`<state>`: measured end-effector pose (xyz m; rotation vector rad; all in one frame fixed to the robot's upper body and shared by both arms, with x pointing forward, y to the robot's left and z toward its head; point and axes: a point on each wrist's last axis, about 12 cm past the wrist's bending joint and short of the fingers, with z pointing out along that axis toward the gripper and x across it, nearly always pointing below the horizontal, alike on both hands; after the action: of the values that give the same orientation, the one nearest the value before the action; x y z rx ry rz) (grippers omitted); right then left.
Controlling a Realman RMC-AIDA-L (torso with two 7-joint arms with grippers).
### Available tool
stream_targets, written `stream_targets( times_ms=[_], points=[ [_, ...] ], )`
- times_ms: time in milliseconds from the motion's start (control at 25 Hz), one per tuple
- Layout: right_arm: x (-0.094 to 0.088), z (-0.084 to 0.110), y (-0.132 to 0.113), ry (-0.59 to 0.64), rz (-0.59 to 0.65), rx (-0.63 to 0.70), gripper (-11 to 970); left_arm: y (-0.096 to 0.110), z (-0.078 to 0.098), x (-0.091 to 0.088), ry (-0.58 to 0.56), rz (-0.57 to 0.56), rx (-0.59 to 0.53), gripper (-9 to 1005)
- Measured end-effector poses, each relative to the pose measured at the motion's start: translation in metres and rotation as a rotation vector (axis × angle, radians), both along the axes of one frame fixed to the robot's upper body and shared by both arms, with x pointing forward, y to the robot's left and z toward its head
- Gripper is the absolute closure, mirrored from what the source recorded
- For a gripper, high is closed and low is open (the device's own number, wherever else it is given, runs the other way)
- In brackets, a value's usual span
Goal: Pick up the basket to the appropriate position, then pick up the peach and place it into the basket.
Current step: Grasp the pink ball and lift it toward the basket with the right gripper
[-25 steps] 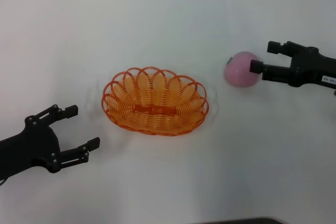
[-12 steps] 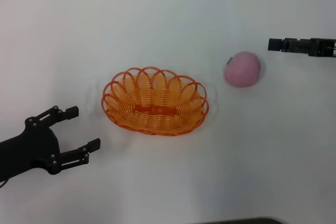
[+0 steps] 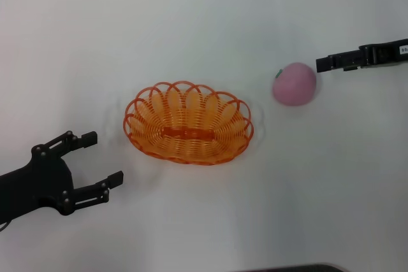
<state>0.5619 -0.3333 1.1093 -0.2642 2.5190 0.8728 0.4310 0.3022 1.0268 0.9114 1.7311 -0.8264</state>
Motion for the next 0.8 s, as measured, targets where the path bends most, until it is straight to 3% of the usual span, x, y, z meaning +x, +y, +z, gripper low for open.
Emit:
stream_targets(
  times_ms=[360,800],
  points=[
    [0.021,0.025,0.021,0.048,0.015,-0.09,17,0.0,0.0,0.0,0.001,-0.006,0.006,108],
    [0.033,0.029,0.054,0.101,0.099,-0.207,17,0.0,-0.001,-0.002,0.006,-0.007,0.005,108]
  ],
)
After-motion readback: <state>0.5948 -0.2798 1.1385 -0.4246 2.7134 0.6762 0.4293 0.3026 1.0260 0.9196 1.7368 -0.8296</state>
